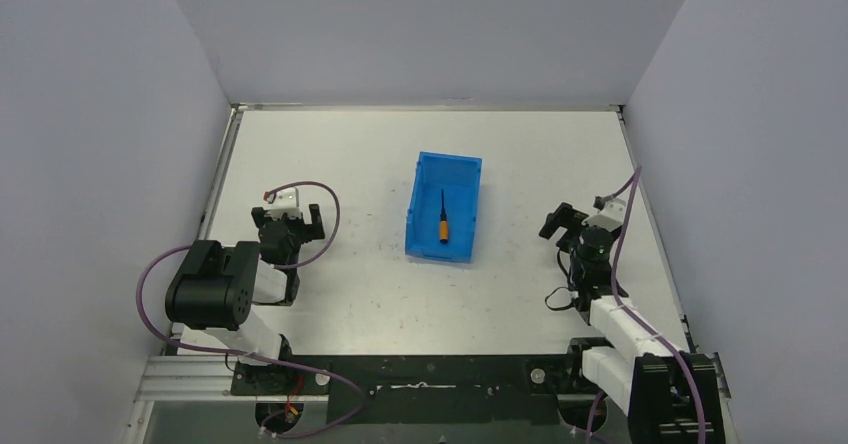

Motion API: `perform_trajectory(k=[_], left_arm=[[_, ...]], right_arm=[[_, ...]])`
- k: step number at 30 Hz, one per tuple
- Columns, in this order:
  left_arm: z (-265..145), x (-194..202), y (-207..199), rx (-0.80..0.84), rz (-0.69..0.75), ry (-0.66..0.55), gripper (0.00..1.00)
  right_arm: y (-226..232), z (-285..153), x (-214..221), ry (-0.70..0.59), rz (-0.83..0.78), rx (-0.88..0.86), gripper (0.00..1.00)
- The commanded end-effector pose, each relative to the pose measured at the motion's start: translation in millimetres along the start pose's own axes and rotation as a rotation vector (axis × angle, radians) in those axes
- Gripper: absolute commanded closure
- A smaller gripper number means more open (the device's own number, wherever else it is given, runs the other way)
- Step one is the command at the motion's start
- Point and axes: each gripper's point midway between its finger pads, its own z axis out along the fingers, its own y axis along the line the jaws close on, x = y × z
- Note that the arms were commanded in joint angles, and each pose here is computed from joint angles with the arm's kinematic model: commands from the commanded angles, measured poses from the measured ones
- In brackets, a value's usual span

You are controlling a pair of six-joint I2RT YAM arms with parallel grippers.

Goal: Put the screwdriver in the bin

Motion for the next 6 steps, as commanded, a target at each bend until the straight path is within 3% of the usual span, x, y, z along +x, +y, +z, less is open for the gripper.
perform_trajectory(k=[1, 6], left_arm=[[6.0, -21.1, -4.4, 0.013, -0.017, -0.068, 0.03], [5.5, -22.2, -4.5, 0.019, -0.018, -0.073, 0.03]], right_arm=[[14.0, -1.7, -42.3, -0.172, 0.02, -0.069, 0.0], [14.0, -4.4, -43.3, -0.182, 0.021, -0.074, 0.0]])
